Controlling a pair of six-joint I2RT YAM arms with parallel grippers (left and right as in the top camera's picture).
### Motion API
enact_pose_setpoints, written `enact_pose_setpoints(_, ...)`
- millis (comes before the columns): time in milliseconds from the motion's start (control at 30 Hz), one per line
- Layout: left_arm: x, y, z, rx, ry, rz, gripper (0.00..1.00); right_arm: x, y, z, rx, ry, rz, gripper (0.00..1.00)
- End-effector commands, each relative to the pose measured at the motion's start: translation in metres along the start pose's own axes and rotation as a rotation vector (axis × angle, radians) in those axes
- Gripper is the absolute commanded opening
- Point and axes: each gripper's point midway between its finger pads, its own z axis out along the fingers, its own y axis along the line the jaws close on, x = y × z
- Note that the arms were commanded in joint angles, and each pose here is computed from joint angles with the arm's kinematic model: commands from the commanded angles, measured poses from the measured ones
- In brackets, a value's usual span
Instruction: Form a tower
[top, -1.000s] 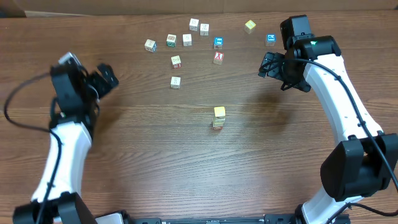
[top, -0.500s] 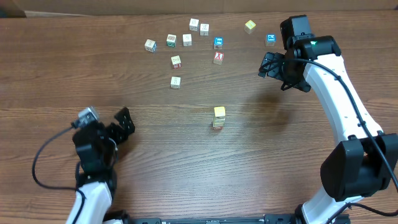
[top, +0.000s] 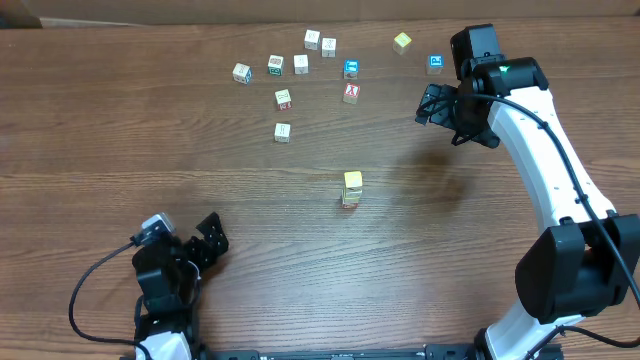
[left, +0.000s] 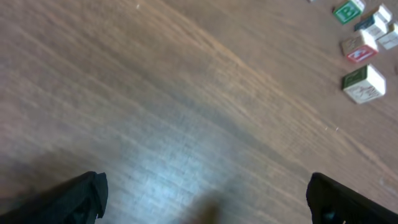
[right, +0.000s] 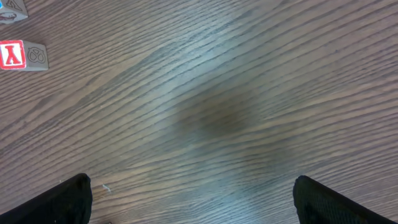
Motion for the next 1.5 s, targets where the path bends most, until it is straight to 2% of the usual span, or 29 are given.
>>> enact_pose_setpoints(0,-0.004,0.0,-0.007,-0.008,-0.026,-0.001,1.0,-0.006,0.002,-0.005,-0.007,-0.021,0.002,1.0)
enact_pose_setpoints(233,0.0,0.01,-0.024,-0.063,-0.037,0.01,0.99,-0.006,0.002,-0.005,-0.007,-0.021,0.002,1.0)
enact_pose_setpoints(500,-0.041,-0.015,-0.043,0.027,-0.238,0.163,0.99,-0.006,0.002,-0.005,-0.007,-0.021,0.003,1.0)
enact_pose_setpoints(667,-0.071,-0.034,-0.066,0.082,-0.413,0.272,1.0,-0.006,0.002,-0.005,-0.007,-0.021,0.003,1.0)
enact_pose_setpoints(867,-0.089,-0.046,-0.086,0.107,-0.537,0.353,0.99,-0.006,0.002,-0.005,-0.007,-0.021,0.003,1.0)
enact_pose_setpoints(1467,-0.09,-0.047,-0.087,0.107,-0.543,0.364,0.99,-0.006,0.002,-0.005,-0.007,-0.02,0.002,1.0)
